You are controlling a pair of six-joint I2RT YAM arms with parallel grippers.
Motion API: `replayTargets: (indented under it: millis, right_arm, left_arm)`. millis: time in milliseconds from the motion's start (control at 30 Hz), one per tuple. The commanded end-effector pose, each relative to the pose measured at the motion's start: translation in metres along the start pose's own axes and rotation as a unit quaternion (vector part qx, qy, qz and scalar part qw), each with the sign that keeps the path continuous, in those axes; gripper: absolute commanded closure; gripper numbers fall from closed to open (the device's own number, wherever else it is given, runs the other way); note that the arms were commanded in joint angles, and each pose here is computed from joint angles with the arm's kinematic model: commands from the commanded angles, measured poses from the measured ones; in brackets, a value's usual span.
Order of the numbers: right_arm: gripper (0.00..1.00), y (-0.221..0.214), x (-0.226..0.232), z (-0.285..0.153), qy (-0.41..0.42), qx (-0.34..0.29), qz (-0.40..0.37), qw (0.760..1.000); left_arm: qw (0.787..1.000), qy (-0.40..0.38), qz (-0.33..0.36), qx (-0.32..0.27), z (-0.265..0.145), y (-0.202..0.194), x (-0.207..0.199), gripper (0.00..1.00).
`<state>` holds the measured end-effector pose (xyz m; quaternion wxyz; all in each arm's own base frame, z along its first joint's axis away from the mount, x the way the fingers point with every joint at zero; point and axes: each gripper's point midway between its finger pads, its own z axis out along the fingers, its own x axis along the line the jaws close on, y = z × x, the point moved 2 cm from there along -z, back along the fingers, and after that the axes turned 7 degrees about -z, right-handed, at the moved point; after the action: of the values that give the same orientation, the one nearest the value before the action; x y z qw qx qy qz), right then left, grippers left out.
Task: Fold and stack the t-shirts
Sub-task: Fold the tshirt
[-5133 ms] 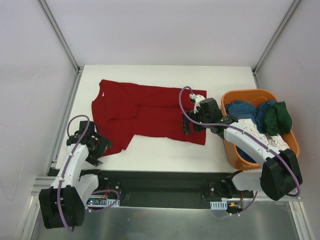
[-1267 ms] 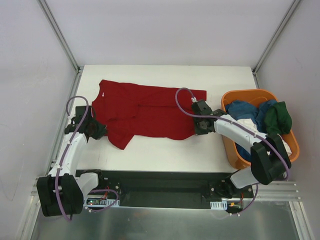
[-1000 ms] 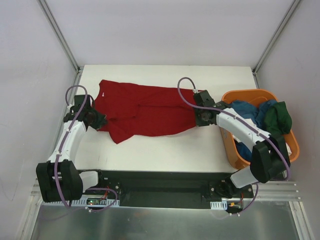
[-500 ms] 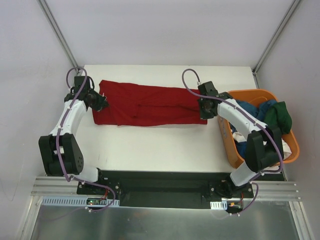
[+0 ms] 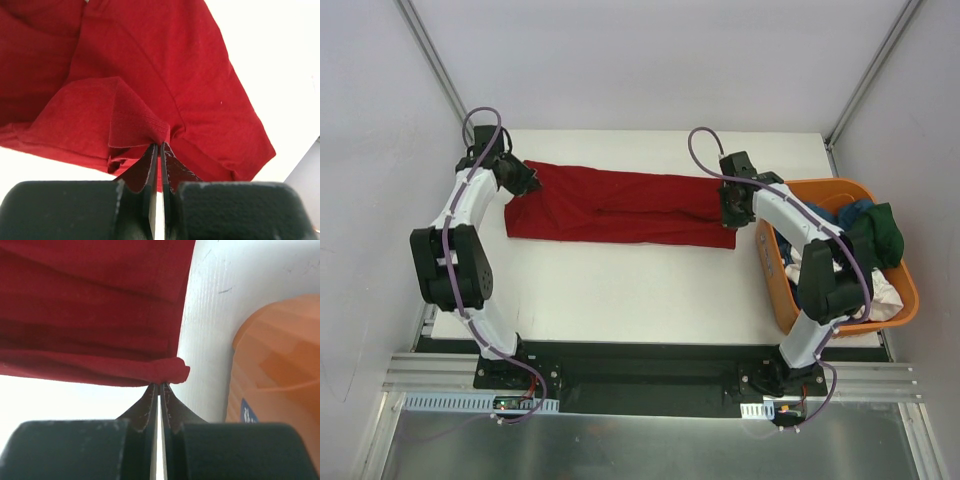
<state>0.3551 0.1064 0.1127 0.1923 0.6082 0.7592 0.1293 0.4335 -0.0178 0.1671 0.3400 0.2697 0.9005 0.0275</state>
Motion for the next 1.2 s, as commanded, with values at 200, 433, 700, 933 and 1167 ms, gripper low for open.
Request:
replayTargets:
  millis: [200, 433, 700, 933, 1167]
  right_arm:
    - [0.93, 0.040, -0.011, 0.022, -0.007, -0.027, 0.009, 1.000]
    - [0.73, 0.056, -0.004, 0.028, 0.033, -0.041, 0.001, 0.999]
    - [0.29, 0.053, 0.029, 0.001, 0.136, -0.062, -0.015, 0.989]
    - [0.03, 0.036, 0.073, -0.031, 0.209, -0.087, -0.020, 0.974]
    - [0.03, 0.007, 0.074, -0.041, 0.217, -0.077, -0.015, 0.973]
  left_arm:
    - [0.998, 0.001, 0.061, -0.024, 0.056, 0.027, -0.036, 1.00]
    - [0.997, 0.023, 0.064, -0.048, 0.086, 0.046, -0.036, 1.00]
    - [0.997, -0.011, 0.075, -0.015, 0.059, 0.025, -0.045, 0.01]
    - [0.996, 0.000, 0.059, 0.071, 0.039, -0.051, -0.014, 0.01]
    - [0.995, 0.041, 0.040, 0.083, 0.043, -0.074, 0.015, 0.11]
